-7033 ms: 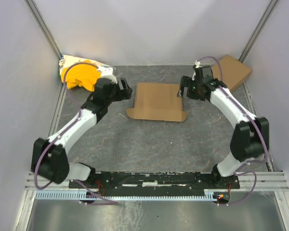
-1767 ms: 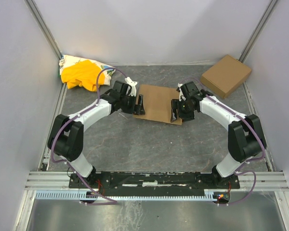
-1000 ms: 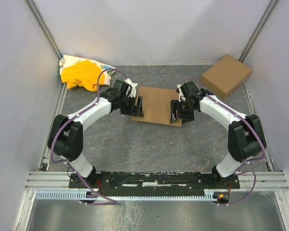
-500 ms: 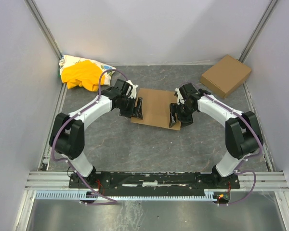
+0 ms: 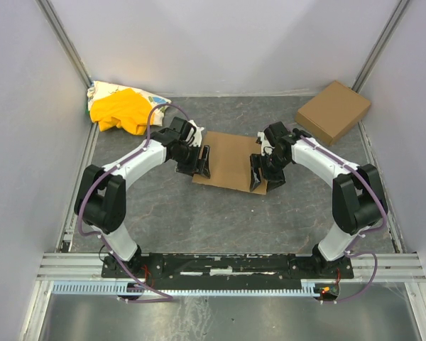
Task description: Fold the paper box
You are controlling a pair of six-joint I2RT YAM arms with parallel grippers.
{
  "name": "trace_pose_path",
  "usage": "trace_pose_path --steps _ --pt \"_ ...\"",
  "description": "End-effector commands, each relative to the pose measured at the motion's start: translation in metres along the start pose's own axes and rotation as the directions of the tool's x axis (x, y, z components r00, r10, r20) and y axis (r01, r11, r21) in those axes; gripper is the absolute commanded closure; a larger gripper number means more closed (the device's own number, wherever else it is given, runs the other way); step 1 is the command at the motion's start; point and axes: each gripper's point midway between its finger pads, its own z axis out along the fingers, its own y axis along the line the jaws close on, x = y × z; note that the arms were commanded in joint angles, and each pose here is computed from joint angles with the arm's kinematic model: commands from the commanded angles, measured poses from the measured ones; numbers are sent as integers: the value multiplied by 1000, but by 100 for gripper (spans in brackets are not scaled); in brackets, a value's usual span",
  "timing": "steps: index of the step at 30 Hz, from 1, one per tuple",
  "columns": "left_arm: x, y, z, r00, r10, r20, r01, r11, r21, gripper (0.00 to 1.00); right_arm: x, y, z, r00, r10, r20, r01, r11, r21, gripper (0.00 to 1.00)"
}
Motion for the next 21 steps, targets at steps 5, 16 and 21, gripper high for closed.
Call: trace_pose_path --steps 5,16,21 --pt "-18 -24 -14 998 47 37 -50 995 88 27 -7 22 -14 999 -49 21 51 995 -82 28" --pt "-21 -28 -23 998 54 26 -56 995 86 27 1 30 -13 998 -55 -20 52 988 -144 29" --pt "-22 -28 -27 998 57 20 -58 995 80 27 2 35 -17 998 -64 -16 61 984 -165 29"
